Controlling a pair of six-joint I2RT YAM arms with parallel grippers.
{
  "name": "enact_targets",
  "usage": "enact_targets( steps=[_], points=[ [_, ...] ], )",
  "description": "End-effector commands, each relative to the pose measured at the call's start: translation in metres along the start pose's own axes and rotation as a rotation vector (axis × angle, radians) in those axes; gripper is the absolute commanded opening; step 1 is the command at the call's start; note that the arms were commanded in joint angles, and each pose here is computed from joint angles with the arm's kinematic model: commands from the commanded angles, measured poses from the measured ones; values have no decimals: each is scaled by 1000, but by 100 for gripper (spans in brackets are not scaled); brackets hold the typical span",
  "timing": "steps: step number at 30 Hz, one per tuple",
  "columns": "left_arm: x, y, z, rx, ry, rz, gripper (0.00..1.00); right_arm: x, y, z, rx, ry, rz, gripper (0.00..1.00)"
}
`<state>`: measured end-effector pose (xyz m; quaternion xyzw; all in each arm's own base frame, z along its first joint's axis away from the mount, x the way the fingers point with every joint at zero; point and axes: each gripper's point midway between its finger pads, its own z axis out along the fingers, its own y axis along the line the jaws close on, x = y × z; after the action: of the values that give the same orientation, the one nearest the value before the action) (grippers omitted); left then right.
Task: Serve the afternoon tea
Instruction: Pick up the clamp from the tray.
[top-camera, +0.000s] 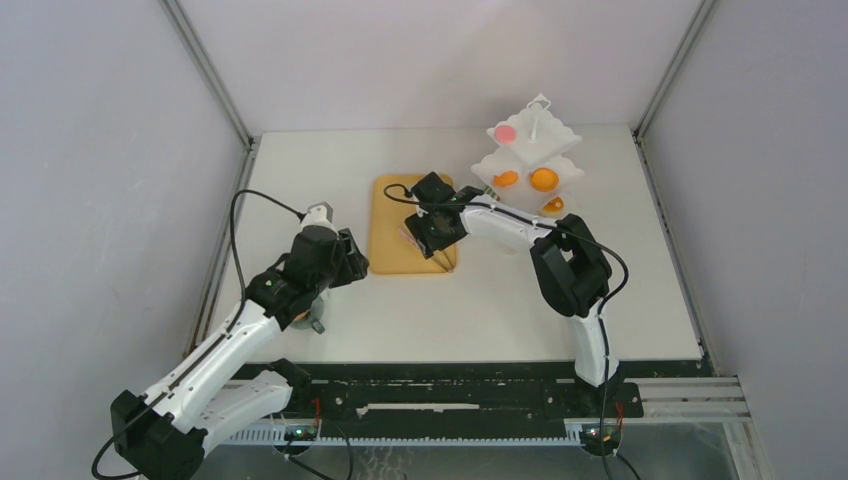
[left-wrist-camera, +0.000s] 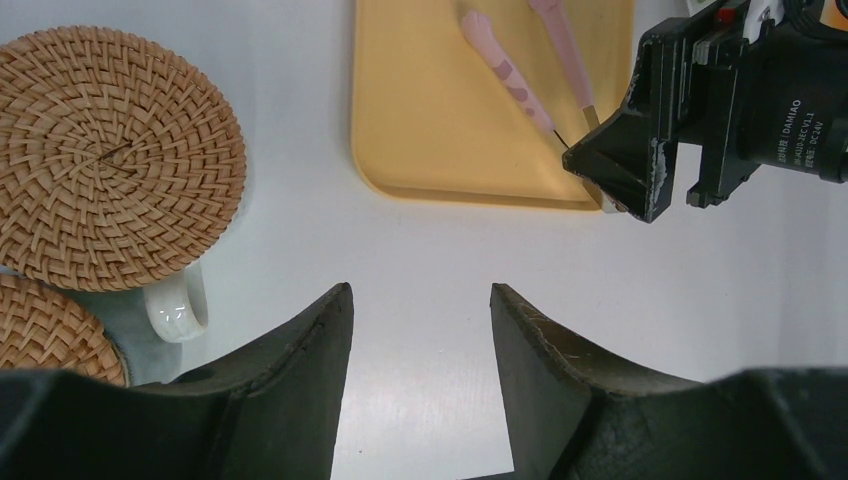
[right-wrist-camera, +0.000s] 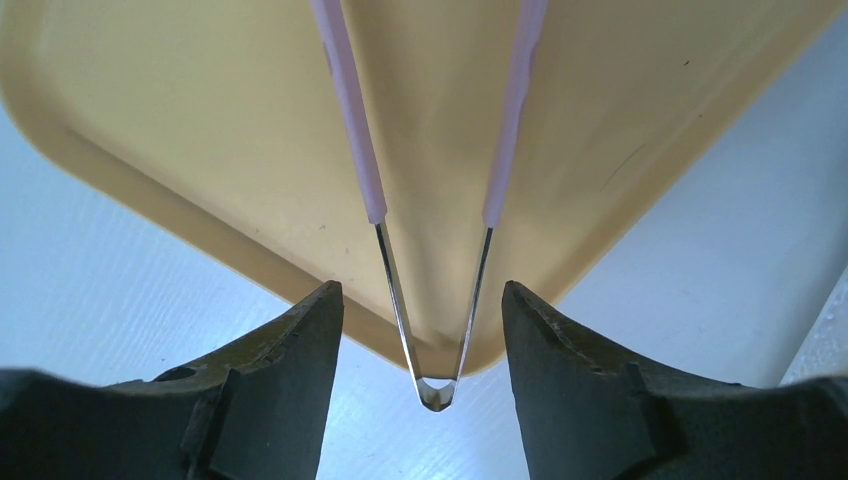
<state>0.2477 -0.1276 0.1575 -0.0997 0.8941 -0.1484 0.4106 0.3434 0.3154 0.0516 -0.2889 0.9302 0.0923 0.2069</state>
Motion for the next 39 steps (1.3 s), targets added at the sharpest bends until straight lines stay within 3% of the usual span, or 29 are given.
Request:
enact_targets(
  steps=[1, 20, 32, 39],
  points=[
    [-23, -9, -5, 26, -69, -15, 58, -22, 1, -8, -16, -93, -22, 68],
    [-17, -1, 3, -10, -55, -24, 58, -8, -4, 29, -42, -28, -36, 68],
    [-17, -4, 10, -3, -56, -37, 58, -16, -11, 15, -15, -29, 19, 35],
    [-21, -7, 11, 13, -73, -42, 58, -42, -29, -18, 29, -45, 114, 33]
  ],
)
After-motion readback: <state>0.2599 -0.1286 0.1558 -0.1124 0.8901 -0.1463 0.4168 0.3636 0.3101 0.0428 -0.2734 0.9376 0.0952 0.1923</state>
